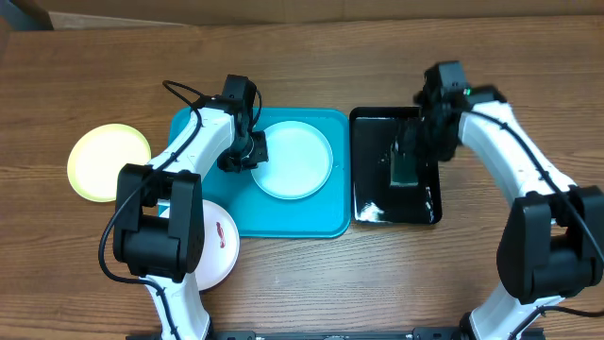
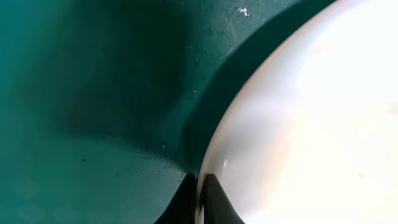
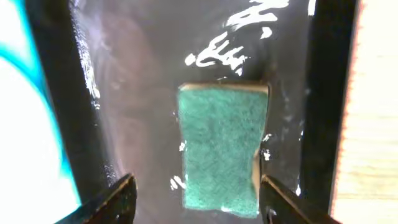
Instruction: Clean dirty plates on tray and stack at the side
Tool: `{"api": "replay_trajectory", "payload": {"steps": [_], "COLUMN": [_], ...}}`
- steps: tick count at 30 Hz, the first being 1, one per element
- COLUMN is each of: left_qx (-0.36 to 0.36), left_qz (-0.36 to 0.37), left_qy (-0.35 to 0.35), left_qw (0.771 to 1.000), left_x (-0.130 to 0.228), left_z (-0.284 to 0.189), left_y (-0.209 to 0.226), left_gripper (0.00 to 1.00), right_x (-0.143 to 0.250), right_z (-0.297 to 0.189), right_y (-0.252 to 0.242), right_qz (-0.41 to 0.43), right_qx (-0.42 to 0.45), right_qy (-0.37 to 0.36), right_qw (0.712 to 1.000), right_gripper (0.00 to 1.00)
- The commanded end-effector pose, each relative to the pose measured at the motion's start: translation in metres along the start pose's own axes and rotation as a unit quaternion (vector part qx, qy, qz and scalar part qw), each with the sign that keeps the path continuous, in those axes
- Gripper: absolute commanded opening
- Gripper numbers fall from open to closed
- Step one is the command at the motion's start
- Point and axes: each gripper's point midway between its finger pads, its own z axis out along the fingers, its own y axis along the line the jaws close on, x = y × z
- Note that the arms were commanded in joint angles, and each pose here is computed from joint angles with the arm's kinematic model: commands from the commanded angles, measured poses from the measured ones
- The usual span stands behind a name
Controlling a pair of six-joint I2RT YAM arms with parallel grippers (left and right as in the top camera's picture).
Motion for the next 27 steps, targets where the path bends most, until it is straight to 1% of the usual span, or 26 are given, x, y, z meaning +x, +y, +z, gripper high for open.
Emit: {"api": "replay_trajectory", "payload": {"steps": [1,3,6,11,12,13,14,20,27], "left_qx": [-0.003,-0.002,-0.003,-0.003,-0.003,-0.003,-0.003,-0.045,-0.037], "left_qz": [0.008,0.009,0.012,0.024,0.025,0.025,0.025,0.02,0.013], "left_qy": [0.0,0.0,0.002,0.001,0.0,0.0,0.001,0.001,-0.009], "left_qw": [1.0,1.0,1.0,1.0,1.0,1.0,1.0,0.999,0.999], "left_x": [-0.003,-0.002,0.0,0.006,0.007,0.007,0.009,0.005,-0.017], "left_z": [0.002,0.002,0.003,0.011,0.012,0.014,0.015,0.007,-0.026], "left_y": [-0.001,-0.002,-0.006,-0.012,-0.013,-0.013,-0.012,0.007,0.01], "left_gripper": [0.05,0.07,0.08,0.08,0.06,0.04,0.04,0.04,0.04], "right_x": [-0.035,-0.044,-0.056,-0.066,-0.065,-0.064,-0.063,-0.062,-0.063], "right_z": [-0.043,-0.061,-0.082,-0.095,-0.096,-0.098,-0.099,-0.107,-0.109], "right_y": [0.013,0.008,-0.008,-0.057,-0.068,-0.076,-0.085,-0.119,-0.127], "right_qz": [-0.005,0.004,0.029,0.102,0.114,0.124,0.134,0.175,0.184], "right_qx": [-0.01,-0.006,-0.004,0.004,0.007,0.01,0.013,0.021,0.023], "right_qy": [-0.053,-0.065,-0.081,-0.093,-0.093,-0.091,-0.089,-0.095,-0.099], "right_qw": [0.999,0.998,0.996,0.99,0.989,0.988,0.987,0.98,0.978], "right_gripper": [0.68,0.73,0.76,0.84,0.87,0.97,1.0,1.0,1.0]}}
